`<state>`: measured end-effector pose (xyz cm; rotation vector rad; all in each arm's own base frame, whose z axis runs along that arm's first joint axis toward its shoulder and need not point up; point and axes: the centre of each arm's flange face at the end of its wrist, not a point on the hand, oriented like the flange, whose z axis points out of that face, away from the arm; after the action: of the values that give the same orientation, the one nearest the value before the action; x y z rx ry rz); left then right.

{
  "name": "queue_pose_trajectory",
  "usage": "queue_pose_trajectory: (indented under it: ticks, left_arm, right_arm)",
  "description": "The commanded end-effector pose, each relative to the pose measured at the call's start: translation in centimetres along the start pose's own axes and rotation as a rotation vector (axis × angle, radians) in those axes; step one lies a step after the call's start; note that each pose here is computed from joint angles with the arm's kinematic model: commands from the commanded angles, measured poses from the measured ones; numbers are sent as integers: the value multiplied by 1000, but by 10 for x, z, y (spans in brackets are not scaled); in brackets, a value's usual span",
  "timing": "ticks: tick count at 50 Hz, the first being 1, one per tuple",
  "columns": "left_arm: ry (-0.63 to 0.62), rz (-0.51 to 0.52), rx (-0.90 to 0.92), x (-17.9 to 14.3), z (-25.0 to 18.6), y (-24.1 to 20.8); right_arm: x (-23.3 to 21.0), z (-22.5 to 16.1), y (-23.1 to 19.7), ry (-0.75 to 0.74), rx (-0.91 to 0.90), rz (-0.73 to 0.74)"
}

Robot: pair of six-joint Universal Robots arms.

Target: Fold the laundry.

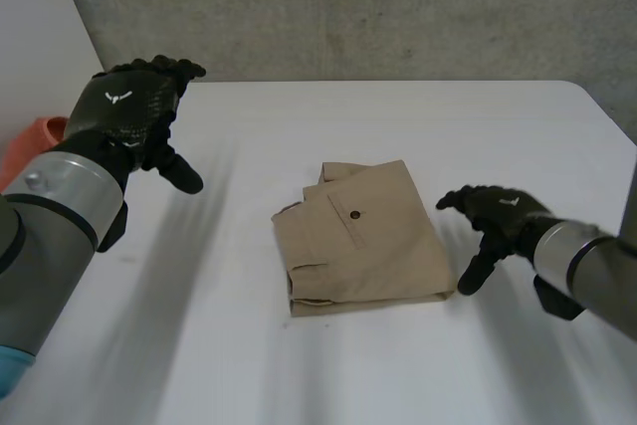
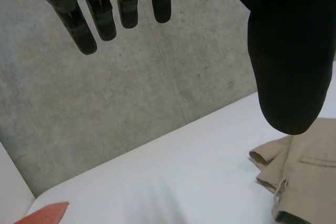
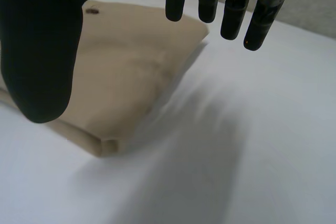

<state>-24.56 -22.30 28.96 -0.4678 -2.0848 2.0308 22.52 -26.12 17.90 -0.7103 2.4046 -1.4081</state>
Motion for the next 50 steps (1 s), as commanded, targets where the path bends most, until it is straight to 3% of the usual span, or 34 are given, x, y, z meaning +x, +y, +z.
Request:
queue_pose_trajectory:
  ticks: [1,17,35,50]
  left_arm:
    - [2,2,-18,1,2,11]
    - [2,2,-37,2,4,18]
    - [2,3,-48,2,7,22]
    - [-15,2,-52,-3,12,27]
  right_arm:
    - [-6,23,22,-56,55,56]
    - [-5,55,32,-70,96,26]
    - [-9,64,29,-79,109,7]
    - [-23,97,3,-102,229,-307]
